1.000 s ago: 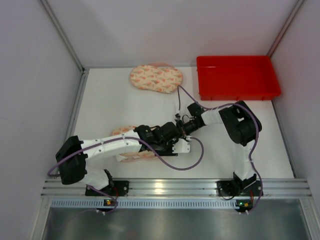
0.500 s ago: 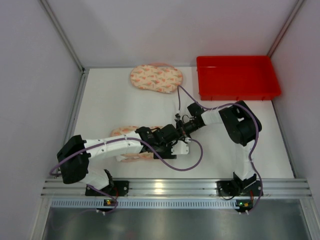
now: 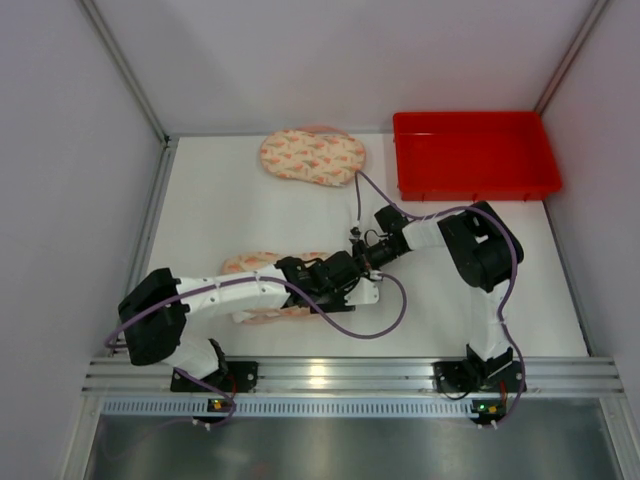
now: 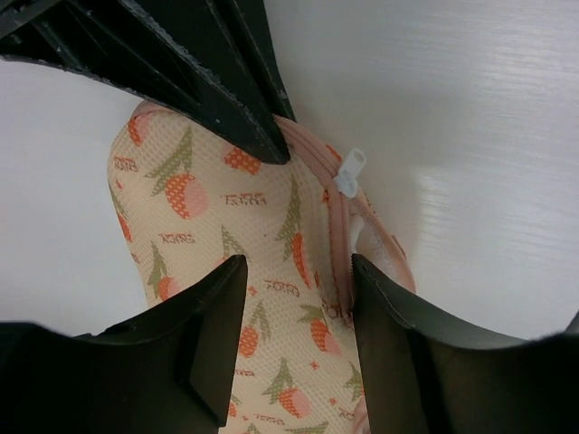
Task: Place the bra in the laundry bag and zip it closed
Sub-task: Adjust the bra in the laundry bag.
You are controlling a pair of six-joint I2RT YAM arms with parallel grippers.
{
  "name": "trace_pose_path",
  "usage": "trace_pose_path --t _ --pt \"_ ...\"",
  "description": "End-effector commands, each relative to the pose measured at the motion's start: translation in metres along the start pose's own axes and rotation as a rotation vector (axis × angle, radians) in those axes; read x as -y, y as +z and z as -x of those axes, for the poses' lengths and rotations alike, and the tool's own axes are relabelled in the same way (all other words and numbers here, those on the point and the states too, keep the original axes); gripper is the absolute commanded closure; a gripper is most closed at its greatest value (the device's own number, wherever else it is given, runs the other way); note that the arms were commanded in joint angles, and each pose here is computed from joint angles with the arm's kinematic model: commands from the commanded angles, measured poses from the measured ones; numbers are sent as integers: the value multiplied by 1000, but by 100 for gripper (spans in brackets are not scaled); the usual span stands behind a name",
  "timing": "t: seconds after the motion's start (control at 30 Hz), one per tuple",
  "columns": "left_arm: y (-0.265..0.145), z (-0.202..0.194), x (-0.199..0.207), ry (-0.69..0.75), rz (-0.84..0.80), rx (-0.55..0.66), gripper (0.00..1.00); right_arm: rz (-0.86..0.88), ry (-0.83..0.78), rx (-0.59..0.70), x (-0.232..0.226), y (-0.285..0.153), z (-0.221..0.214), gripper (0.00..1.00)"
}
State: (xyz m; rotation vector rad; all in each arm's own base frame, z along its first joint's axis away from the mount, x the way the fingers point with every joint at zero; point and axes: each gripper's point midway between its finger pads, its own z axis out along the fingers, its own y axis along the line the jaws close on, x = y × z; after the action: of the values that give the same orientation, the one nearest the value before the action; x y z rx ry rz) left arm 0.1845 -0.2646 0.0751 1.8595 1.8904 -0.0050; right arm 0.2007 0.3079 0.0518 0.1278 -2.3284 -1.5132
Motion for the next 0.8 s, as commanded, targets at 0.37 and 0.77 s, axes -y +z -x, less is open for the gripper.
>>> trace_pose_path --t 0.37,0.77 --pt "24 6 -29 -37 249 37 51 58 -21 -36 -14 3 -2 100" --pt "11 11 12 -1 97 29 31 55 -21 -34 -13 3 -2 100"
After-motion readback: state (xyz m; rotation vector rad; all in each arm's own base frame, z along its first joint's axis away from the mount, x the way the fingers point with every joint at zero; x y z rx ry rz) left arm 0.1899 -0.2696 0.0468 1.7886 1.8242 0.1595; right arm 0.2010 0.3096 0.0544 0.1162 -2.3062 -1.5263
